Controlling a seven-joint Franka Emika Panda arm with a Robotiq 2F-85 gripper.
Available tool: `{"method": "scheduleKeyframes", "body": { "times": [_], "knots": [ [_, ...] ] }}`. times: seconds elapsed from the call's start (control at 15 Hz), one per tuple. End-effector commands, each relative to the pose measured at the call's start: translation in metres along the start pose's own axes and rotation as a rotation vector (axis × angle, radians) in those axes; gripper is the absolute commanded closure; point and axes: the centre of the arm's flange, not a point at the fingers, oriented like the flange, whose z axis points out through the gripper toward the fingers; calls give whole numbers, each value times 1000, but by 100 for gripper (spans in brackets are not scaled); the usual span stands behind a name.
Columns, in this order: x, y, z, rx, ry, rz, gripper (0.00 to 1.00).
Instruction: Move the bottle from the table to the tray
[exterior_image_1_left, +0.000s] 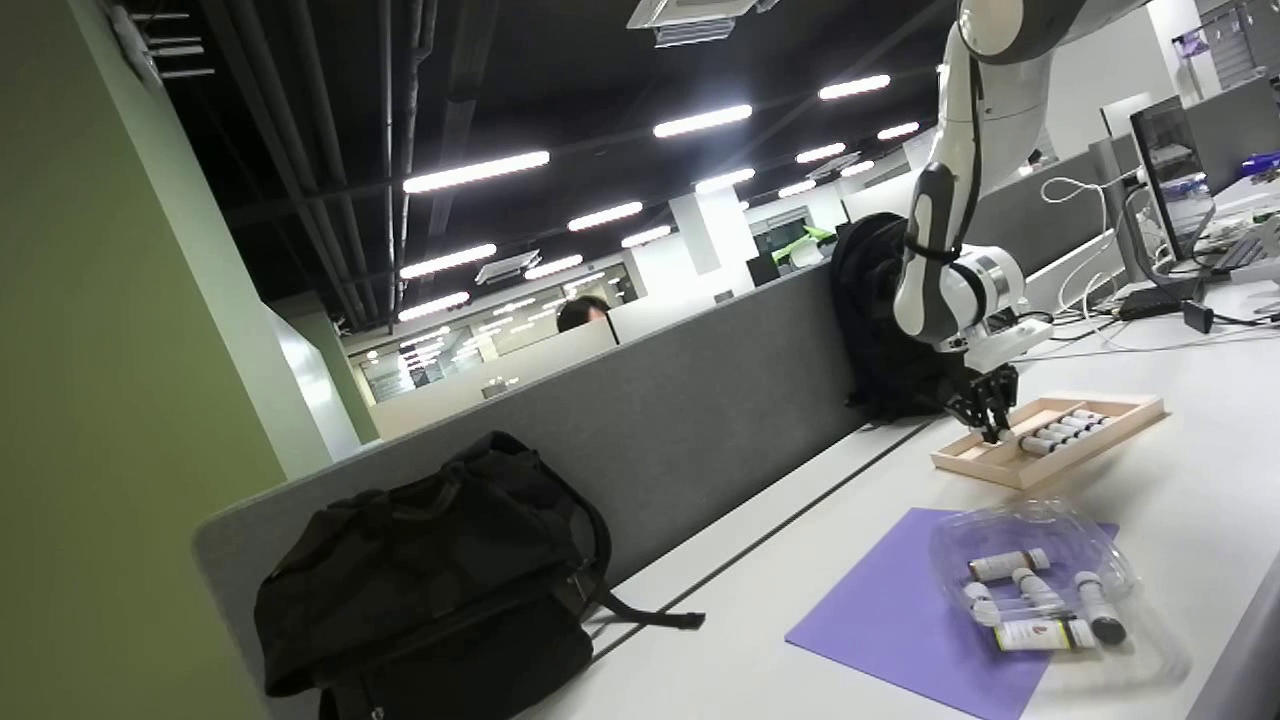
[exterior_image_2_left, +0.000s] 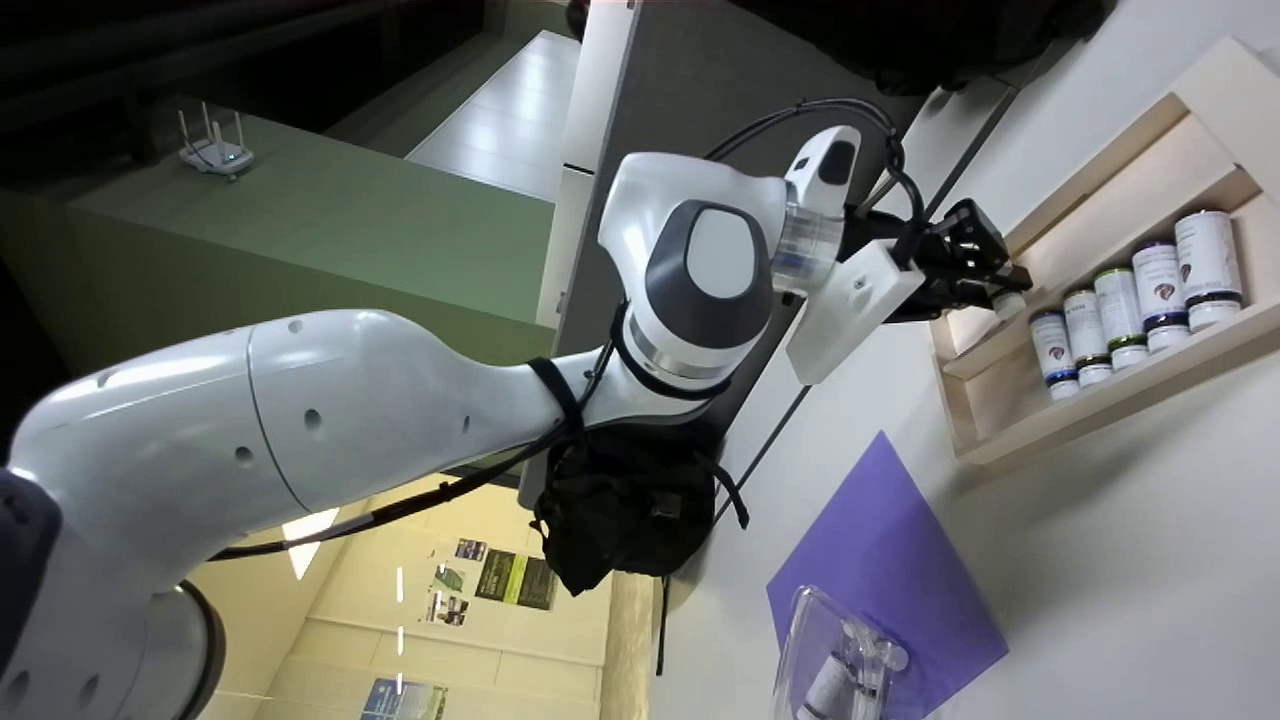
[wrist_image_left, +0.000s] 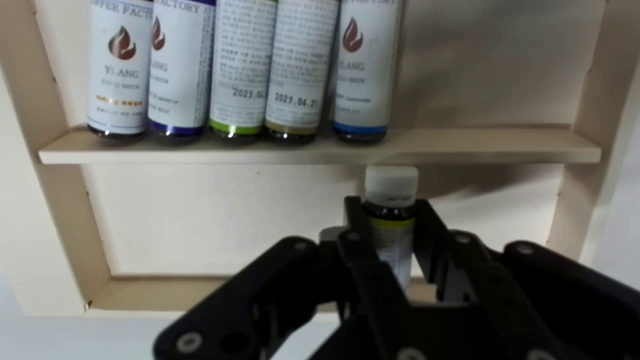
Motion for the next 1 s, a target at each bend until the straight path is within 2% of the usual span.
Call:
{"method": "scheduleKeyframes", "body": {
  "times": [0.0,0.2,0.27,0.4,0.73,0.8,0.93],
  "knots": [
    [11,1,3,5,-10,2,88],
    [12,1,4,2,-22,6,88],
    [13,1,3,3,-25,9,38],
    [13,0,-4,0,-21,4,32],
    [15,0,-43,-11,22,7,3],
    [15,0,-18,1,17,-3,22],
    [19,1,-31,-1,33,-2,9]
  ]
}}
